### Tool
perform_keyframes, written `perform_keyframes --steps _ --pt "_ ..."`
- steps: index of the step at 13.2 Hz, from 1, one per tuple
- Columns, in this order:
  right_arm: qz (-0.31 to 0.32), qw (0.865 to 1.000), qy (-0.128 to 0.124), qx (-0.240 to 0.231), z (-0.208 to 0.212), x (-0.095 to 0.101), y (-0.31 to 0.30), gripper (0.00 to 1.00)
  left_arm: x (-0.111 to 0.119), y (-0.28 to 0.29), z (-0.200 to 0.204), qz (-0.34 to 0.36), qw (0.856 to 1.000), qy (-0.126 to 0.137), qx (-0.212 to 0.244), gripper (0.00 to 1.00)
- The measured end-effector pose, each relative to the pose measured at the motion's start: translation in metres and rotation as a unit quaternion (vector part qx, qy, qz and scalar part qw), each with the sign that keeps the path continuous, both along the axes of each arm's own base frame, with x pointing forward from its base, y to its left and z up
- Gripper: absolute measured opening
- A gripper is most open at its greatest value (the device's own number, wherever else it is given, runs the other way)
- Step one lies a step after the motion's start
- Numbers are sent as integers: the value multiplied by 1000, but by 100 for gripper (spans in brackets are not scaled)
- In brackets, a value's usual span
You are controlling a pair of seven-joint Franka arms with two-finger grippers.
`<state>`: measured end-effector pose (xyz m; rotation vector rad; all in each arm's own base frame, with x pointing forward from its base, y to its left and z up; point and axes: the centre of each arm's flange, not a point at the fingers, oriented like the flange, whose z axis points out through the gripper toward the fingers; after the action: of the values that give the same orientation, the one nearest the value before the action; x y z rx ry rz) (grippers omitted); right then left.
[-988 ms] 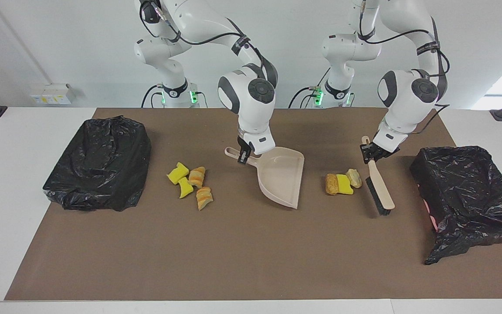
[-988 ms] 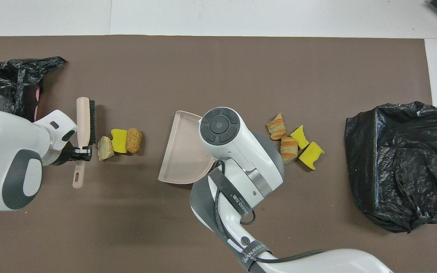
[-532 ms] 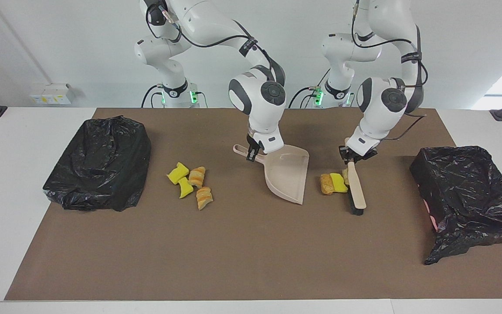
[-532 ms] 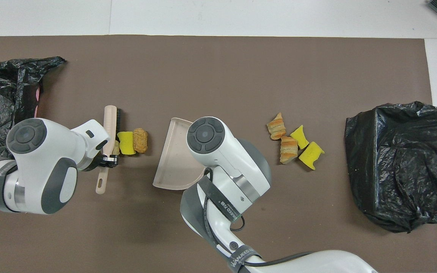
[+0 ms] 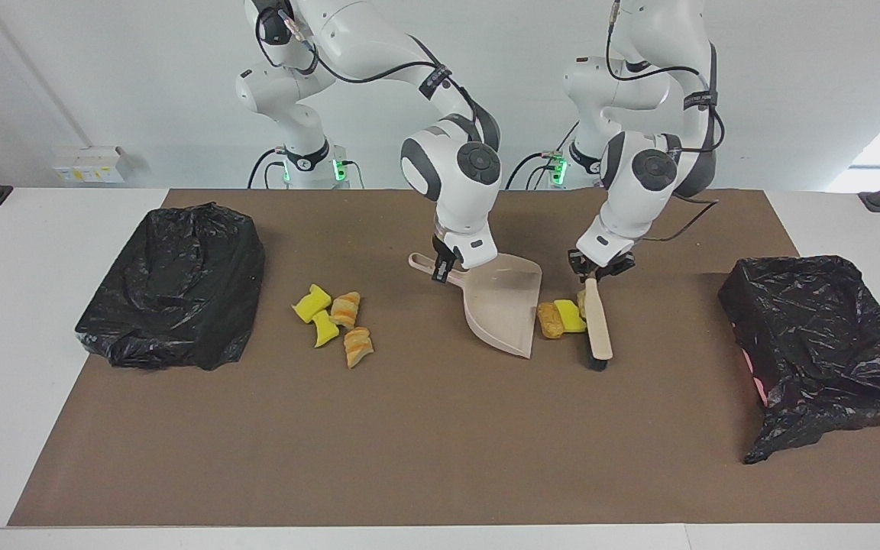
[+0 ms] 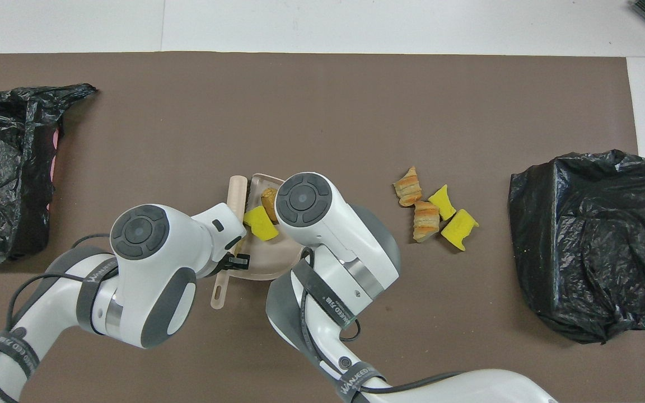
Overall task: Sweep and dump trash in bin
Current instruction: 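Sweep the sponge and bread pile into the dustpan with the left gripper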
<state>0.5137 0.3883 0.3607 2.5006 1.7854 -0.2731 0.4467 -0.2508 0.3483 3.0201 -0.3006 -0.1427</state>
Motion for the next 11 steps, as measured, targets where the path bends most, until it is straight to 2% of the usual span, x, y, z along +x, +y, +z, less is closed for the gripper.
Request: perform_keyframes --steps 2,4,8,11 --pt "0 1000 0 0 0 0 0 32 -10 -24 7 -11 1000 -5 -15 26" --pt "-1 1000 0 0 0 0 0 32 -10 -39 18 3 1000 -13 -25 26" --pt "-1 1000 -1 0 0 0 0 32 21 -14 42 54 997 -32 -37 26" --pt "-1 1000 -1 0 0 0 0 32 47 29 53 97 994 -30 -36 26"
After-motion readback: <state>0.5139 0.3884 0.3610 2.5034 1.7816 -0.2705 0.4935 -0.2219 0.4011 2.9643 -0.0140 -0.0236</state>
